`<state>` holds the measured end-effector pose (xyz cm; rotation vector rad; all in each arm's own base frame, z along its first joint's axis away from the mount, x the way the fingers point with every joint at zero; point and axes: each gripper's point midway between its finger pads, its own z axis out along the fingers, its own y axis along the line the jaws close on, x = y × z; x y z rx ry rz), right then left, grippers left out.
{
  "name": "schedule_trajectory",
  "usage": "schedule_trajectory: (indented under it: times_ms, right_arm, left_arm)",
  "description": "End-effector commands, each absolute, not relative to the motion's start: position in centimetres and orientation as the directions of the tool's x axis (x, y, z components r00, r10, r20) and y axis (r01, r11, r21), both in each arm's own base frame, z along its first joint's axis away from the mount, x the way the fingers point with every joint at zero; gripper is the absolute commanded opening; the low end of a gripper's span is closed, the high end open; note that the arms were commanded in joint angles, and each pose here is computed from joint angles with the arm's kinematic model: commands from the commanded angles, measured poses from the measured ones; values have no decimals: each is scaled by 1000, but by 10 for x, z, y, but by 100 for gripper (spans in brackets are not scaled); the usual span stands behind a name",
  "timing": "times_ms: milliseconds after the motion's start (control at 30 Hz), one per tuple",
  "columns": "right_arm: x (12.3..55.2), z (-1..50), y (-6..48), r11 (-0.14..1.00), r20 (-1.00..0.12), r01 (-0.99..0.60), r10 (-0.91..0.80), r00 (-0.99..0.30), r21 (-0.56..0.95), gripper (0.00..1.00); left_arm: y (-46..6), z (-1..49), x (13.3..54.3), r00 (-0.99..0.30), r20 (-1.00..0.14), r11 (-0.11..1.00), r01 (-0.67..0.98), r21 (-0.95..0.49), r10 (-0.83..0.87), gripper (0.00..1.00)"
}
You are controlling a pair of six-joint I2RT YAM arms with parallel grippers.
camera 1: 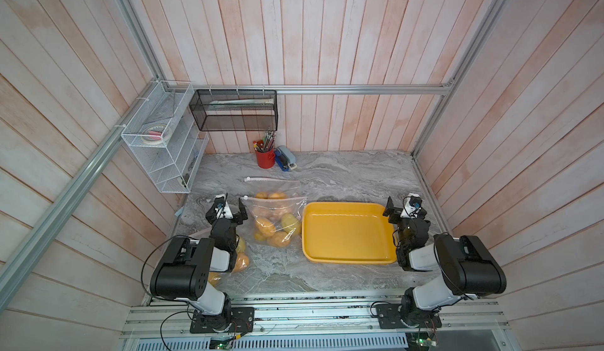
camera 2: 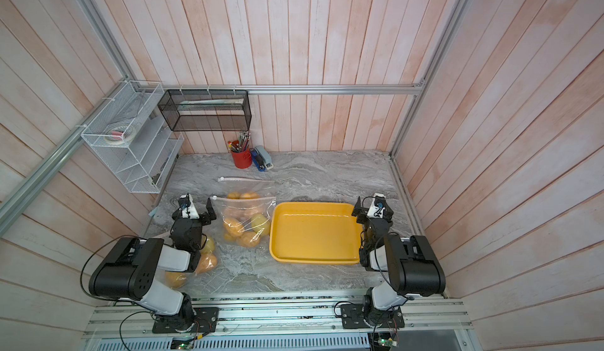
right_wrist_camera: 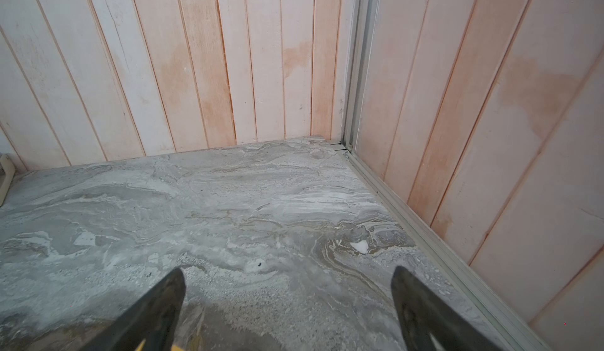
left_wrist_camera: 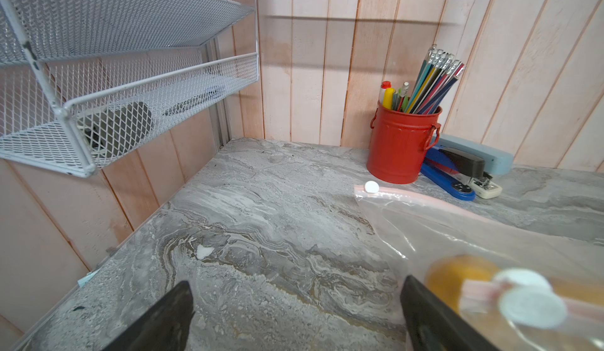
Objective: Put the potatoes into a zipper bag and zip it
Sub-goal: Reset both arms
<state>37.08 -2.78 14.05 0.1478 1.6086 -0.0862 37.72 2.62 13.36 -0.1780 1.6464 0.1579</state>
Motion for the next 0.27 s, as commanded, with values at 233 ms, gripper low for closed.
schedule_trajectory:
  times_ms: [233]
  right_arm:
    - [373,132,-25,992,-997,127,32,-73,23,98]
  left_arm:
    - [25,135,380,-77,-997,980,-199,3,-13,100]
